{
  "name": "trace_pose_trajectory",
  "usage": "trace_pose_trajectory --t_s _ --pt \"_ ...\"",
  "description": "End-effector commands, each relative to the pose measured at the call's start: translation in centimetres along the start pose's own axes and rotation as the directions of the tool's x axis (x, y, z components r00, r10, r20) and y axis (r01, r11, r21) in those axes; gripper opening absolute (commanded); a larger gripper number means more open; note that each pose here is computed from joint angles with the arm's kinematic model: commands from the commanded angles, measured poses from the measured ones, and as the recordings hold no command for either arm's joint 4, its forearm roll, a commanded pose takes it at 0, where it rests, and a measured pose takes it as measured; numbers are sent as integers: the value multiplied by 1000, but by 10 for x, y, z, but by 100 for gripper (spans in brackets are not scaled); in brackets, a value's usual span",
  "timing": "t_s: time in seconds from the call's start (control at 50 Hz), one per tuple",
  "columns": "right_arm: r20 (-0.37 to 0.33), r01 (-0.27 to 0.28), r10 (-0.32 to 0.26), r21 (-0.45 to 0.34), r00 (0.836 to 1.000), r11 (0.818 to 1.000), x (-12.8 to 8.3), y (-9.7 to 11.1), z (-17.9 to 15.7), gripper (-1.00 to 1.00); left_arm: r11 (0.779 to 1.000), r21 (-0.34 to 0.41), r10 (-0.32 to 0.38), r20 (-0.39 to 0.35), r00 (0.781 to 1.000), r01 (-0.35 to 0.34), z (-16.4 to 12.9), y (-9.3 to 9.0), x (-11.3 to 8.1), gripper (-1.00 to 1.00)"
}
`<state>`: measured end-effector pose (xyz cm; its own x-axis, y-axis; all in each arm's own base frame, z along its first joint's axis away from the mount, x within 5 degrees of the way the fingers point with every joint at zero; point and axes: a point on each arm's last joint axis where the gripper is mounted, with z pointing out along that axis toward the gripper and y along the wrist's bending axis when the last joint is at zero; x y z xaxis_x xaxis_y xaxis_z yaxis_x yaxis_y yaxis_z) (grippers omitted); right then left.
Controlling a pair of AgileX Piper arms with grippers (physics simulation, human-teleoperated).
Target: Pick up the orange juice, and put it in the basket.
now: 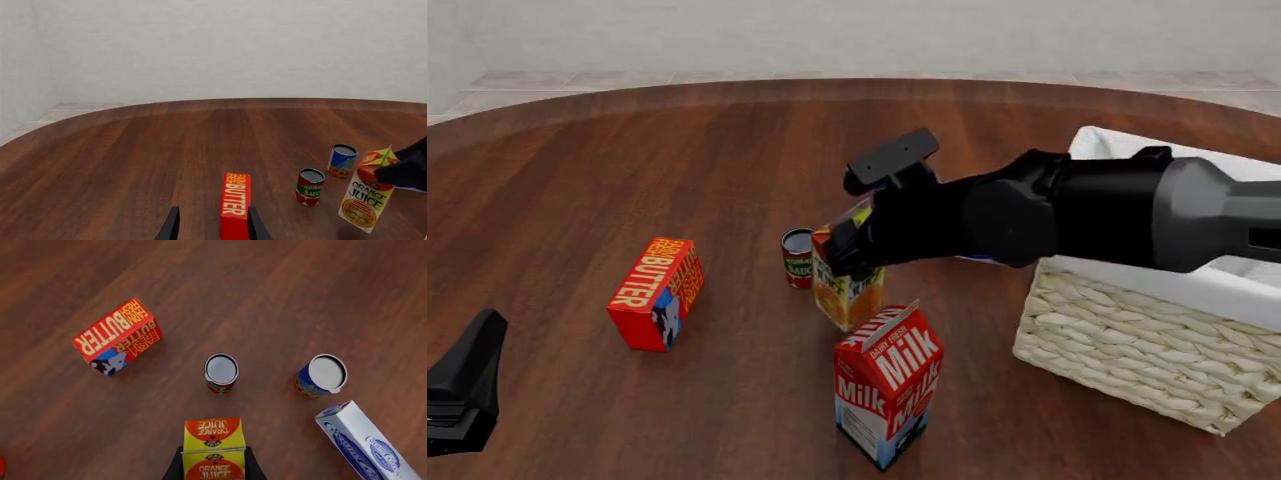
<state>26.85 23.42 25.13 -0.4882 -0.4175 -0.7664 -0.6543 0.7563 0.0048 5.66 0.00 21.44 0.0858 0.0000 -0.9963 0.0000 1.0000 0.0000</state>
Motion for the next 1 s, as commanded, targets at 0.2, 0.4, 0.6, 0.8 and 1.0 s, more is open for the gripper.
trace_pose_trajectory --t_s 0.2,0.4,0.6,0.8,1.0 --pt "80 14 -14 -7 997 1000 -32 4 -35 -100 1000 0 0 0 1000 0 0 0 0 100" --pt "114 34 -33 -5 993 999 -49 4 -56 -100 1000 0 0 0 1000 0 0 0 0 100" --pt "151 62 -61 0 987 998 -66 4 -80 -100 1000 0 0 0 1000 0 0 0 0 100" --pt "175 87 -85 -2 981 996 -77 7 -101 -100 1000 0 0 0 1000 0 0 0 0 100" --pt "205 110 -108 3 973 994 -93 7 -122 -100 1000 0 0 0 1000 0 0 0 0 100"
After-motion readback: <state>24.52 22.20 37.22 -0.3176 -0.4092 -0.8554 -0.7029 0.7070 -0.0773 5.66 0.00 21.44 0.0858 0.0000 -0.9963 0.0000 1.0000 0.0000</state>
